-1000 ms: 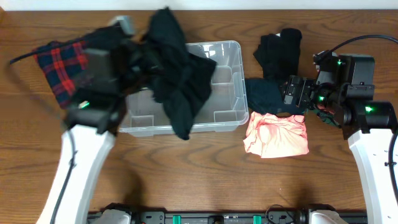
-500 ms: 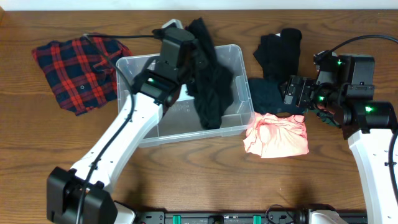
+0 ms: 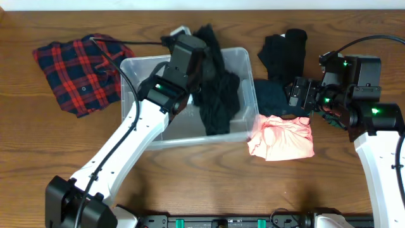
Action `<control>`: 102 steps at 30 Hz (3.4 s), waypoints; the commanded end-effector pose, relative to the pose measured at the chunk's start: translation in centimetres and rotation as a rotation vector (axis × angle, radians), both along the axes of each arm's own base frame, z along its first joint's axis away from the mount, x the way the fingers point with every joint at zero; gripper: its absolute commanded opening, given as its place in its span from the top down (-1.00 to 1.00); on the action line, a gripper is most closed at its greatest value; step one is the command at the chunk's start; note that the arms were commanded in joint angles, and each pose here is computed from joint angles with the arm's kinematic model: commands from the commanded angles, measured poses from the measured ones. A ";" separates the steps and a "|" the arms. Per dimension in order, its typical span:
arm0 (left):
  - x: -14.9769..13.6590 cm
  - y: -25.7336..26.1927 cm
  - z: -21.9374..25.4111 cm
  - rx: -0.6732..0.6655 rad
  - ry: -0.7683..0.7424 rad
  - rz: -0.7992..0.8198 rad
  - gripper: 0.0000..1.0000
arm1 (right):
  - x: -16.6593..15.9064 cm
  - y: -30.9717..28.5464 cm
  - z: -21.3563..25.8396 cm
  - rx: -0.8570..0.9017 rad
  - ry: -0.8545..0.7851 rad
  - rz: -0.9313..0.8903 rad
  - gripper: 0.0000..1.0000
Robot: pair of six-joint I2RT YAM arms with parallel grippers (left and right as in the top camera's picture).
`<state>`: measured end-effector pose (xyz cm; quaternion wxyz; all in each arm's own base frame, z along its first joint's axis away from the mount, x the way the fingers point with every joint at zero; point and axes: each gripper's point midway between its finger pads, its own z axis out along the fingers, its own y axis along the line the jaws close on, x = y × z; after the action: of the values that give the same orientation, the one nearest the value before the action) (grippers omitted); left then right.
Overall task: Pack container
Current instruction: 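Lift the black garment and carry it over the bin, then release the black garment and press it flat in the bin, then move the left gripper to the plaid shirt and grasp it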
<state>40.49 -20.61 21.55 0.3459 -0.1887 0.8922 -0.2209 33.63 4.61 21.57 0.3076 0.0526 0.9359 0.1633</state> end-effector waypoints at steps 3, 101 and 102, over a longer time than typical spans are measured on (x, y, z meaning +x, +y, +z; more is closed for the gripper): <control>-1.3 2.6 -1.8 0.155 0.075 0.061 0.88 | 0.3 -0.3 0.6 0.004 -0.012 -0.018 -0.99; -5.6 19.0 5.2 0.608 0.109 0.051 -0.84 | 0.3 -0.3 0.6 0.004 -0.011 -0.018 -0.98; -5.8 21.5 5.5 0.586 0.124 0.115 -0.87 | 0.3 -0.3 0.6 0.004 -0.012 -0.018 -0.99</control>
<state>34.94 -4.74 26.52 0.3413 -0.0438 0.9376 0.0500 33.63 4.61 21.58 0.3078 0.0524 0.9359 0.1633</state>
